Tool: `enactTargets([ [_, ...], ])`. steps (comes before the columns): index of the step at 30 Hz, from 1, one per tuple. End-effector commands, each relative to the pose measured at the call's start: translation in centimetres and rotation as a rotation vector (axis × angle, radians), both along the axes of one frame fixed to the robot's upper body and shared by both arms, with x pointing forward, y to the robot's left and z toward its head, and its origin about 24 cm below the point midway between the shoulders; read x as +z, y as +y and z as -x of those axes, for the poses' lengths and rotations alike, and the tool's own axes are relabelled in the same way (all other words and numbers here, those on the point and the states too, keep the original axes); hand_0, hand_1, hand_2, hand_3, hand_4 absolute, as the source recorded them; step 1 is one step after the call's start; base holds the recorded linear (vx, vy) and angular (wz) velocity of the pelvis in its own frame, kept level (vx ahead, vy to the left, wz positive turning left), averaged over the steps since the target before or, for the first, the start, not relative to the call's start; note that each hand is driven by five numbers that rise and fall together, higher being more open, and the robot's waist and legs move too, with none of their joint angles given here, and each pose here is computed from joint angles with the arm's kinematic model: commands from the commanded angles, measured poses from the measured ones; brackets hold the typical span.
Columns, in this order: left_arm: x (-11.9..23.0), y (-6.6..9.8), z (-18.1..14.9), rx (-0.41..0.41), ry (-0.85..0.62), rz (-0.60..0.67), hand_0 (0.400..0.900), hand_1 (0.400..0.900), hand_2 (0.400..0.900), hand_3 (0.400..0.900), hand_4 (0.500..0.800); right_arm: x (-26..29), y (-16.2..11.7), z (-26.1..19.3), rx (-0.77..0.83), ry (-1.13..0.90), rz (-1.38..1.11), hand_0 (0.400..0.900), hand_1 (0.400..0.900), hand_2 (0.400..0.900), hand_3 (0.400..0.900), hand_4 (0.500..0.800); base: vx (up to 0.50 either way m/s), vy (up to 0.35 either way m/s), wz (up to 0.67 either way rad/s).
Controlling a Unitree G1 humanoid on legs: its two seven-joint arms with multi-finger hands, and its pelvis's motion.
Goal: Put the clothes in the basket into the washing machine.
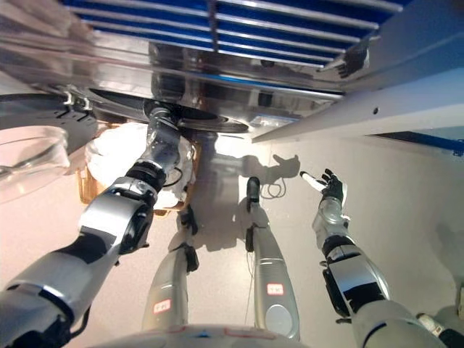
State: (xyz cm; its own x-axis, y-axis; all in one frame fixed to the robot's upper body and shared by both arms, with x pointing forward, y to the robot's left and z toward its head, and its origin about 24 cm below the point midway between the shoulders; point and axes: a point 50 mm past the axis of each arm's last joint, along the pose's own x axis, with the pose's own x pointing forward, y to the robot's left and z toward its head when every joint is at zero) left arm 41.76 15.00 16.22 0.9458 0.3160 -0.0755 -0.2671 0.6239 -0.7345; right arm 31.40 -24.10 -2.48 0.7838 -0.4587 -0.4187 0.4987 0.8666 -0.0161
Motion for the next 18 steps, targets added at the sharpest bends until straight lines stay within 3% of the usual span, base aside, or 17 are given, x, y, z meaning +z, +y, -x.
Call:
enactTargets([
  [1, 3.6, 1.3, -0.4, 0.066, -0.132, -0.016, 0.900, 0.900, 0.900, 0.900, 0.800, -1.9, -1.6, 2.6, -0.082, 0.053, 0.047, 0.900, 0.900, 0.900, 0.900, 0.800, 0.037, 0.019, -0.19],
  [7, 2.4, 2.8, -0.1, 0.099, -0.104, -0.030, 0.900, 0.900, 0.900, 0.900, 0.800, -4.3, -2.1, 5.6, -0.083, 0.117, 0.044, 0.900, 0.900, 0.900, 0.900, 0.800, 0.080, 0.007, -0.02],
  [14, 1.5, 3.3, 0.1, 0.110, -0.083, -0.061, 0.900, 0.900, 0.900, 0.900, 0.800, -4.8, -2.3, 6.5, -0.074, 0.135, 0.054, 0.900, 0.900, 0.900, 0.900, 0.800, -0.042, -0.016, 0.09],
  [17, -0.9, 4.7, 0.7, 0.158, 0.056, -0.257, 0.900, 0.900, 0.900, 0.900, 0.800, -5.1, -2.4, 6.9, -0.083, 0.140, 0.055, 0.900, 0.900, 0.900, 0.900, 0.800, -0.022, -0.042, 0.14],
  [18, -1.9, 5.5, 0.9, 0.172, 0.138, -0.393, 0.900, 0.900, 0.900, 0.900, 0.800, -5.0, -2.2, 6.8, -0.074, 0.136, 0.063, 0.900, 0.900, 0.900, 0.900, 0.800, -0.032, -0.027, 0.08],
])
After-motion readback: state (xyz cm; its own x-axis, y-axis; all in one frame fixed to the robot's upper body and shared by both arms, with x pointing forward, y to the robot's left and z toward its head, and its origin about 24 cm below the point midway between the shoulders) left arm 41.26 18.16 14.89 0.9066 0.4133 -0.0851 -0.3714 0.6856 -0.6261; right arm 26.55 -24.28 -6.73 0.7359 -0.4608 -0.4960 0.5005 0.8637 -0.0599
